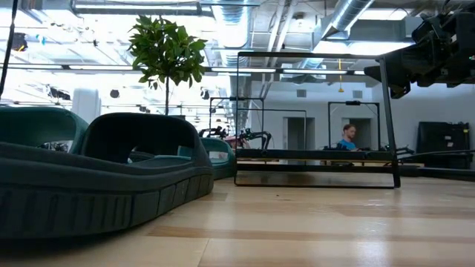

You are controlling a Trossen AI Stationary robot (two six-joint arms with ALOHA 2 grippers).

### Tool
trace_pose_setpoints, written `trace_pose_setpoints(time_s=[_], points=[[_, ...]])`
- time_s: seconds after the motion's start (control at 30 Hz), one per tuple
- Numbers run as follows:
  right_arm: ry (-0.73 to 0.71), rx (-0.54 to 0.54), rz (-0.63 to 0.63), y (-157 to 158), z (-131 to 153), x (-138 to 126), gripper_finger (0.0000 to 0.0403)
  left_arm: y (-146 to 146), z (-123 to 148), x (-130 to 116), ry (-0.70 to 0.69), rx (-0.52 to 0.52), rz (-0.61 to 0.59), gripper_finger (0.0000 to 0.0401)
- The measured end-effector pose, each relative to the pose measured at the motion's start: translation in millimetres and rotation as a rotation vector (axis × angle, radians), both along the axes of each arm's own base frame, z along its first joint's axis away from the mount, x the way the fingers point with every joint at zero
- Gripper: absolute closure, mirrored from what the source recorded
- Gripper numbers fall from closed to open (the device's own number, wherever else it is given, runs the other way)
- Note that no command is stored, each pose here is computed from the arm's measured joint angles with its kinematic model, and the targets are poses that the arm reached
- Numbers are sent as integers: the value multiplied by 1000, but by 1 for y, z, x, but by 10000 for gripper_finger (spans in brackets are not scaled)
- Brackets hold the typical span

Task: Pick and place slides into the shelf
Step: Put the bottom green slide on the shelf

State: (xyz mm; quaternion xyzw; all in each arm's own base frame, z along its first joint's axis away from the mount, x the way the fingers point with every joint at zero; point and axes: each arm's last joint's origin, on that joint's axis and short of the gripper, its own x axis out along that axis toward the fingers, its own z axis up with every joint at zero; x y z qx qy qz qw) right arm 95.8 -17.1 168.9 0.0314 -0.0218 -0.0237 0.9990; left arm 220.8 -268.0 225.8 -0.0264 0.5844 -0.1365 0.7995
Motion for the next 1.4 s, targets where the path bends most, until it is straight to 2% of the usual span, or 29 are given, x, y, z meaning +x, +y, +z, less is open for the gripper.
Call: trace_pose_setpoints(time_s=[0.13,0.27,0.37,0.6,0.73,1.0,1.23,1.4], points=[[0,0,0,0,0,0,202,-2,-5,3,-40,34,22,266],[0,0,0,0,0,0,202,4,-4,10,-132,104,103,266],[0,0,0,0,0,0,202,7,-4,13,-142,109,124,266],[0,0,0,0,0,0,202,-2,3,24,-178,-70,122,266],[0,0,0,0,0,0,202,-5,6,27,-217,-108,145,266],[0,0,0,0,0,0,202,-11,-12,32,-179,-97,213,266],[10,2,0,0,-1,0,202,-20,-45,36,-35,-121,227,266],[7,2,0,0,-1,0,202,-21,-47,34,-25,-110,253,266]])
